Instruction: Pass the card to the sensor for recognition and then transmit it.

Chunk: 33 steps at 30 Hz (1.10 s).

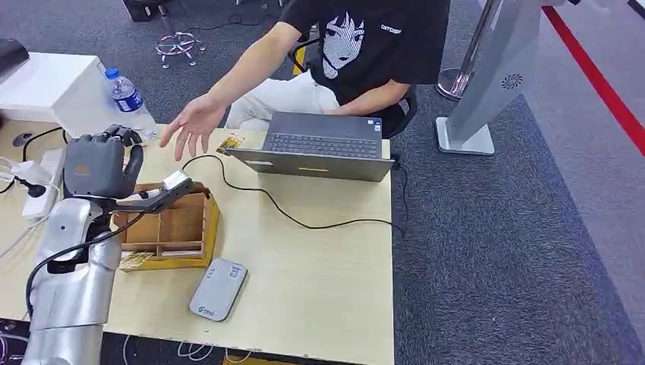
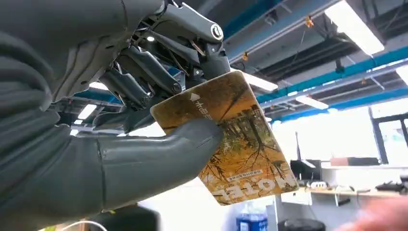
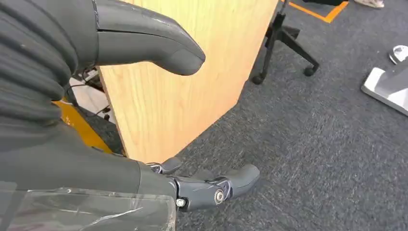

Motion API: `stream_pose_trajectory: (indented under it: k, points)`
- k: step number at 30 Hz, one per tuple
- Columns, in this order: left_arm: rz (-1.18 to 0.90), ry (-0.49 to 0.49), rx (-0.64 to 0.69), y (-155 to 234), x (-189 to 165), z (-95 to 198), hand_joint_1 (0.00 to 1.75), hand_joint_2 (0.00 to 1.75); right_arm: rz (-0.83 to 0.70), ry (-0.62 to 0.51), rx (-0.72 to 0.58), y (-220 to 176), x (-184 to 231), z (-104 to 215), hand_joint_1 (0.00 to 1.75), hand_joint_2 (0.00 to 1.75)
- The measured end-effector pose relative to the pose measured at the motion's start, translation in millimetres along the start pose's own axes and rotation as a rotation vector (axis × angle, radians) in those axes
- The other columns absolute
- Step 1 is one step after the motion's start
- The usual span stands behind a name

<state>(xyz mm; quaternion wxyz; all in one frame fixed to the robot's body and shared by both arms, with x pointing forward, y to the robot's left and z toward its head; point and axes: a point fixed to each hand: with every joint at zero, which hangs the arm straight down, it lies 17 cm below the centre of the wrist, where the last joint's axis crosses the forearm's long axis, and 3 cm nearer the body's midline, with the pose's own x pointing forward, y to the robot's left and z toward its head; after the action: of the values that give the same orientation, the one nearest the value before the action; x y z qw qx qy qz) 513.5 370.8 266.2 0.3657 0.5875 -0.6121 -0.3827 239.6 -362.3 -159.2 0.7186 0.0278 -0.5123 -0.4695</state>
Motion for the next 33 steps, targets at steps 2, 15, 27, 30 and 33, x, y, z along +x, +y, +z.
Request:
stream_pose_trajectory:
  k: [2, 15, 27, 30, 33]
  points:
    - [-0.002, 0.001, -0.009, -4, 0, 0, 1.75, 1.75, 0.001, 0.001, -0.002, 0, -1, 0, 0.0, 1.75]
    - [0.087, 0.0, 0.012, -7, 12, 5, 0.0, 1.75, -0.011, -0.008, -0.011, 0, 1, -1, 0.0, 1.75]
    - [1.152, 0.061, 0.513, 106, 6, 75, 0.0, 1.75, -0.051, -0.024, -0.086, -27, 4, 16, 0.0, 1.75]
    - [1.372, 0.153, 0.654, 103, -54, 118, 0.0, 1.75, -0.053, -0.017, -0.104, -30, 2, 19, 0.0, 1.75]
    - [1.622, 0.273, 0.757, 68, -126, 180, 0.0, 1.75, -0.047, -0.009, -0.108, -33, 0, 21, 0.0, 1.75]
